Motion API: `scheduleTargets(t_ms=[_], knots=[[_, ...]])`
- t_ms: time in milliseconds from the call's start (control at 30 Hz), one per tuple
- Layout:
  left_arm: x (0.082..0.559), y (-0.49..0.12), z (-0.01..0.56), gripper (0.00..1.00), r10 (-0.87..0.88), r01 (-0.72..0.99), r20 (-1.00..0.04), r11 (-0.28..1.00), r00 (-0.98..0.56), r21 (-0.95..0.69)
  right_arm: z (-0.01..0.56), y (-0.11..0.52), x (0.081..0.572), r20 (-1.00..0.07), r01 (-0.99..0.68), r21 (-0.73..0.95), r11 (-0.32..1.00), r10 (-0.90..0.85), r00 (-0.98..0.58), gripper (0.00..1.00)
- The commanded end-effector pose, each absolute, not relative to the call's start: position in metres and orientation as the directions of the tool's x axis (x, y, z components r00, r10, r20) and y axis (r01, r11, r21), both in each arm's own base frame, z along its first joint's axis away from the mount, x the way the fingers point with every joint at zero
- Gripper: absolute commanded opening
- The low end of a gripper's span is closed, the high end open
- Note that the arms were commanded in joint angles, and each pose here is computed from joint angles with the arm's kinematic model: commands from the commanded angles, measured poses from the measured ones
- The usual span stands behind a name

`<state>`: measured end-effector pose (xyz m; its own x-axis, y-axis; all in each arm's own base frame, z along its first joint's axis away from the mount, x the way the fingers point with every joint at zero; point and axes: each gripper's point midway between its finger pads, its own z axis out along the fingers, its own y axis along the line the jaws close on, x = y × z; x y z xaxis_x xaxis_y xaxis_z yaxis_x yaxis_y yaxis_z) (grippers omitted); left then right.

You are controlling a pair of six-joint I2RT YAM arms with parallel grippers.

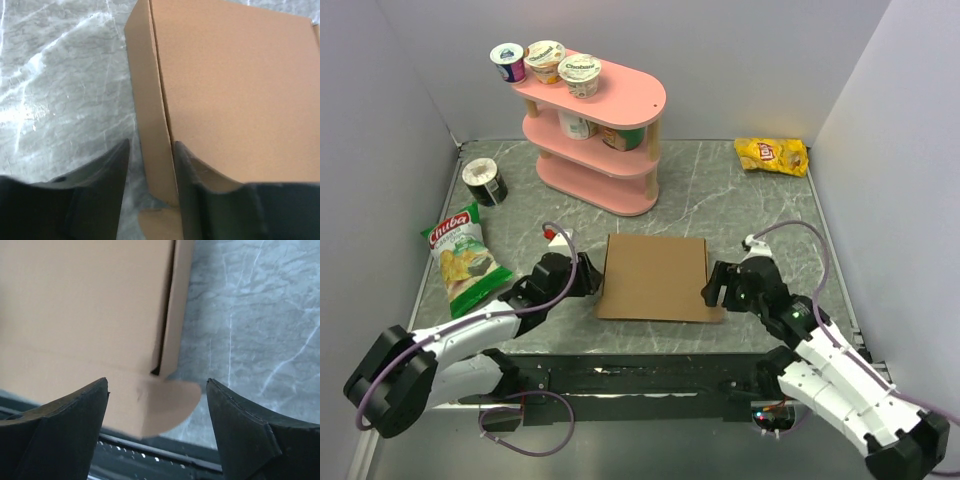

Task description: Fold the paper box

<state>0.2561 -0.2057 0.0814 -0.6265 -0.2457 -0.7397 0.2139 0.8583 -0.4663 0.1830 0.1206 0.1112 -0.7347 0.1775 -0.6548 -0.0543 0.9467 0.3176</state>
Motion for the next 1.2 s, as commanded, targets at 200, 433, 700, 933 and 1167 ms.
scheduleTargets(t_ms=[200,433,700,933,1167], knots=[[0.260,-0.203,0.124,0.76,-0.315,0.237,-0.774,0.829,-0.550,-0.506,0.136,0.129,0.236,-0.699,-0.134,0.459,0.878,0.264,-0.665,0.76],[0.253,-0.215,0.098,0.69,-0.275,0.253,-0.734,0.816,-0.620,-0.519,0.101,0.128,0.236,-0.634,-0.103,0.472,0.876,0.256,-0.729,0.60],[0.248,-0.219,0.070,0.56,-0.251,0.238,-0.694,0.816,-0.675,-0.527,0.049,0.125,0.220,-0.525,-0.007,0.472,0.882,0.275,-0.805,0.35],[0.248,-0.223,0.063,0.47,-0.241,0.247,-0.687,0.810,-0.685,-0.531,0.048,0.119,0.221,-0.535,0.007,0.439,0.898,0.267,-0.802,0.32],[0.262,-0.214,0.086,0.78,-0.260,0.228,-0.734,0.840,-0.628,-0.493,0.125,0.115,0.230,-0.756,-0.193,0.355,0.915,0.160,-0.635,0.87]])
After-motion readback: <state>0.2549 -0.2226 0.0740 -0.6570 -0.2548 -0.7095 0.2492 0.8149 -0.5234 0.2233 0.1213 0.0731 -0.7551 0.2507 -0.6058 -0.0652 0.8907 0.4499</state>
